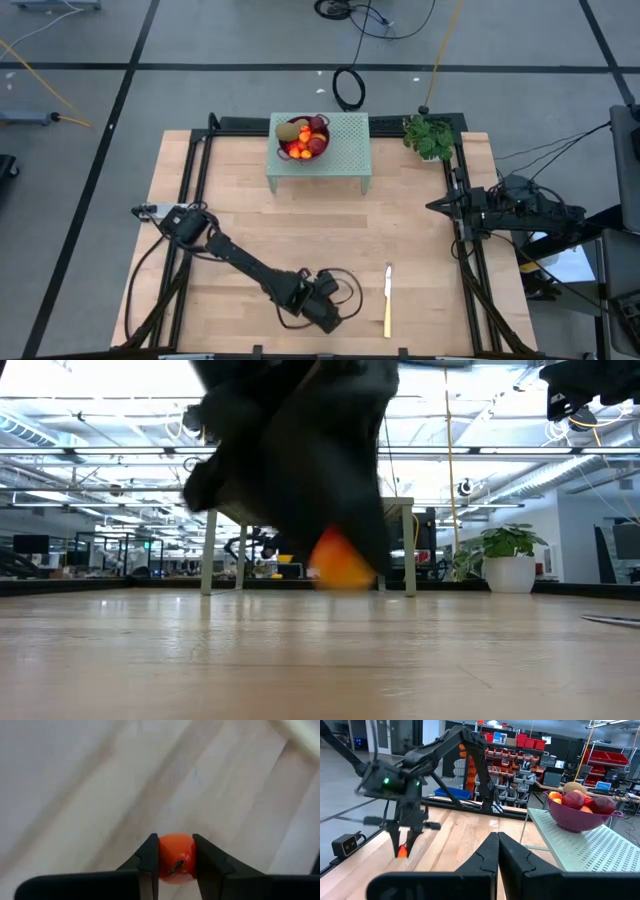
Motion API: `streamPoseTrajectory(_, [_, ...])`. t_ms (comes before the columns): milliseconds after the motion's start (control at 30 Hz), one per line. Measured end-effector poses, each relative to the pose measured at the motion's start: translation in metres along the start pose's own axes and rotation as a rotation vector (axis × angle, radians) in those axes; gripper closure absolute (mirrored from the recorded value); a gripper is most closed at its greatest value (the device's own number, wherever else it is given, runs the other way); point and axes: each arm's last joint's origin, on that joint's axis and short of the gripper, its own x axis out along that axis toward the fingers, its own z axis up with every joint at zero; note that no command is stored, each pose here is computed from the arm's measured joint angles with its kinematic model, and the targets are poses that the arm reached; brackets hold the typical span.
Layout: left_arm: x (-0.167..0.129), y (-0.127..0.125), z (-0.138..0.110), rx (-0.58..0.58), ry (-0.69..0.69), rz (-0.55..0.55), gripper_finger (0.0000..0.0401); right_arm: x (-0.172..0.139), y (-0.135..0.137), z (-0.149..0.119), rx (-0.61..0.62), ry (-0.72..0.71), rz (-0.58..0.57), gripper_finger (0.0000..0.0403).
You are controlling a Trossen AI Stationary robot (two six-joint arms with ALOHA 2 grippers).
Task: Pick & Place Fruit
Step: Put the orange peach in the red strainer bowl on the shelf
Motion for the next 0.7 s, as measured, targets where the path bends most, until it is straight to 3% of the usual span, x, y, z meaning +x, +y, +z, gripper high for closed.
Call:
streamPoseTrajectory(300, [-0.058, 0.014, 0.059, 0.086, -0.236, 0.014, 0.0319, 0.000, 0.000, 0.000, 0.000, 0.001, 0.000, 0.0403])
streamPoseTrajectory(700, [-0.164, 0.063, 0.135, 0.204, -0.546, 0.135, 0.0319, 0.000, 0.000, 0.000, 0.000, 0.000, 0.000, 0.0403])
